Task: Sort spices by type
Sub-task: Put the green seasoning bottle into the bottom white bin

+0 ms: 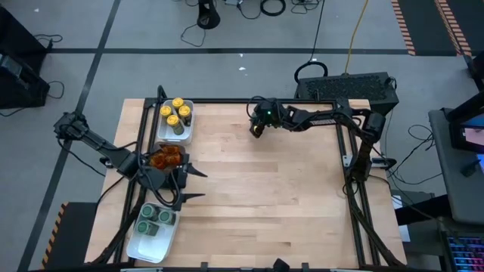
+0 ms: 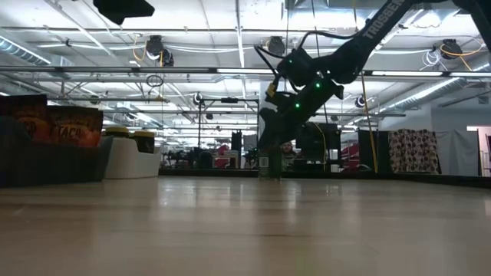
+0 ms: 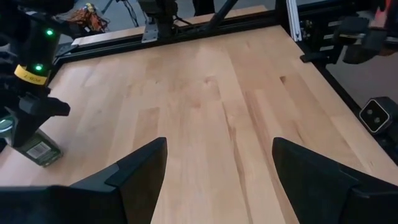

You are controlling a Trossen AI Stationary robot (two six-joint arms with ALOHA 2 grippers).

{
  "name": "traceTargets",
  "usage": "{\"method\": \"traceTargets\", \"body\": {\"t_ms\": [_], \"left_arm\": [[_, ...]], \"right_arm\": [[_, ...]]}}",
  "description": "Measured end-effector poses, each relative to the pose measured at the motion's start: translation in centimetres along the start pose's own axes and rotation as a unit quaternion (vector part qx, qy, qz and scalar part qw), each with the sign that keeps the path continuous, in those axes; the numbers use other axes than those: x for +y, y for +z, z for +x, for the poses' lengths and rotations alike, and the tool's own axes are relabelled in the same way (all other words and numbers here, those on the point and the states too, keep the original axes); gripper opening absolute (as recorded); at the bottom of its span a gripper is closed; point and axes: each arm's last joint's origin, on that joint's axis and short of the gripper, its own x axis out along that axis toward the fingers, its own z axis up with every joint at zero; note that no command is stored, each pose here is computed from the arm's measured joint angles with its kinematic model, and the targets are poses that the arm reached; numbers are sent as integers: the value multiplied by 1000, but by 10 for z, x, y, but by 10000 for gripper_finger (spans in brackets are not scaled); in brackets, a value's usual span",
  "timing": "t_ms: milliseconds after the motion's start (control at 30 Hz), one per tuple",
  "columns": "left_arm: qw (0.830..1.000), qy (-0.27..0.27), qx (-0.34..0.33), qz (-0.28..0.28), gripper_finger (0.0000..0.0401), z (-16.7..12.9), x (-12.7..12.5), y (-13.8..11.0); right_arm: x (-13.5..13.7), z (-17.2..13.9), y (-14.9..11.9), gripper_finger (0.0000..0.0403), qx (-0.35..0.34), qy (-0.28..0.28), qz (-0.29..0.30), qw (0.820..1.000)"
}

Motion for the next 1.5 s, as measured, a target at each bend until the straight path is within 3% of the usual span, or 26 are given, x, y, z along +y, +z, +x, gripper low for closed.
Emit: {"method": "traceTargets", "body": {"t_ms": [100,267,600,1067,1500], "left_arm": [[1000,-3,1,-1,295,0,1,0],[1000,-9,1,-1,295,0,0,0],[1000,-9,1,0,295,0,0,0],[1000,-10,-5,-19,295,0,0,1],[997,-7,-10,-73,295,4,-1,2]], "right_arm": [[5,-1,0,180,-1,14,-6,1000],[24,-4,-1,179,1,72,-19,997],[97,-23,-12,191,-3,160,-51,986],[198,-75,-35,190,-50,293,-89,951],[249,-118,-69,191,-26,360,-142,922]]}}
